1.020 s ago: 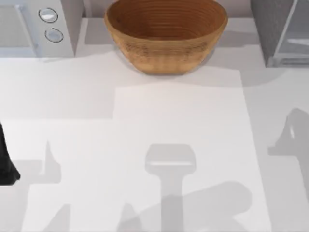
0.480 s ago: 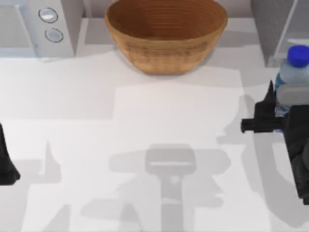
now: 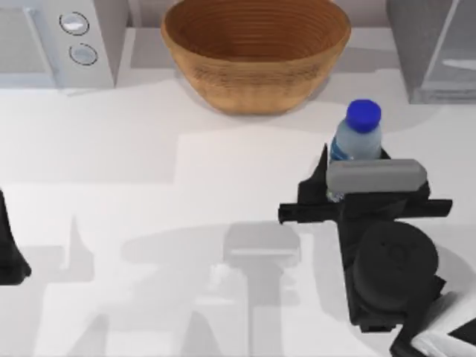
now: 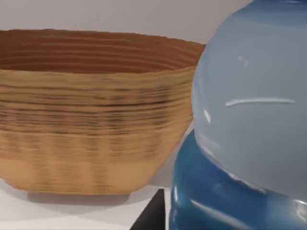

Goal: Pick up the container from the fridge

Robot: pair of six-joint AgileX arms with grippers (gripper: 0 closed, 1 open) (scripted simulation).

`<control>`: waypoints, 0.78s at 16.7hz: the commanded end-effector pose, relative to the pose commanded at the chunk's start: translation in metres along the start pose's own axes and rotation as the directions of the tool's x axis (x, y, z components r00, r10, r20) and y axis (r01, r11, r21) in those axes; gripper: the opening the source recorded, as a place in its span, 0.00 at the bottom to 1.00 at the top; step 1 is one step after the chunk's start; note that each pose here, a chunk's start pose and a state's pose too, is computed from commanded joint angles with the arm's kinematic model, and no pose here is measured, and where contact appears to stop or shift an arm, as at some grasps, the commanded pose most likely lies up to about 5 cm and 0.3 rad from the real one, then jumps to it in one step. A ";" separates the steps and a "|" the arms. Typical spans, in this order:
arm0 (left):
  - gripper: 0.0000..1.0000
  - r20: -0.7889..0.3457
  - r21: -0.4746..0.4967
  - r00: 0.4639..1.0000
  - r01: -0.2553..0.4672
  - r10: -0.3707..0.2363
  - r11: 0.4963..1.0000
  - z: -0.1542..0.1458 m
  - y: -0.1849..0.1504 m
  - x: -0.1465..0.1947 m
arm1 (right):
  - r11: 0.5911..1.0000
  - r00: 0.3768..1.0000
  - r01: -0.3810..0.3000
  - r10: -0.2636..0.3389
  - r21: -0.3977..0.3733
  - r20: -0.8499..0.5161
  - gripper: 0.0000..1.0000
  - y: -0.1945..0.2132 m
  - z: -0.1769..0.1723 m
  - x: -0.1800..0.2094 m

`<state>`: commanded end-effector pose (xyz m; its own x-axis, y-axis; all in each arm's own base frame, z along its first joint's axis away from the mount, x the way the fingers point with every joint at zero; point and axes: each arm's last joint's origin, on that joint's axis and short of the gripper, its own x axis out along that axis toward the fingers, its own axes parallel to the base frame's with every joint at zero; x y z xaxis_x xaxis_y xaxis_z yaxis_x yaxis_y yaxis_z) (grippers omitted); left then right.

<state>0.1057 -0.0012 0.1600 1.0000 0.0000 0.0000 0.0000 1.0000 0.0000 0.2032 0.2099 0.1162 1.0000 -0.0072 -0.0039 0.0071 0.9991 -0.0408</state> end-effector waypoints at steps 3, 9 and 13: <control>1.00 0.000 0.000 1.000 0.000 0.000 1.000 0.000 0.000 0.000 | 1.000 1.000 -0.006 0.005 0.021 0.013 0.00 0.008 -0.001 -0.001; 1.00 0.000 0.000 1.000 0.000 0.000 1.000 0.000 0.000 0.000 | 1.000 1.000 -0.002 0.002 0.013 0.008 0.00 0.007 -0.004 0.003; 1.00 0.000 0.000 1.000 0.000 0.000 1.000 0.000 0.000 0.000 | 1.000 1.000 0.001 -0.001 -0.001 -0.002 0.00 0.009 -0.021 0.027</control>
<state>0.1057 -0.0012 0.1600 1.0000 0.0000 0.0000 0.0000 1.0000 0.0000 0.2306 0.2177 0.0948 0.9999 -0.0087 -0.0061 0.0084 0.9991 -0.0423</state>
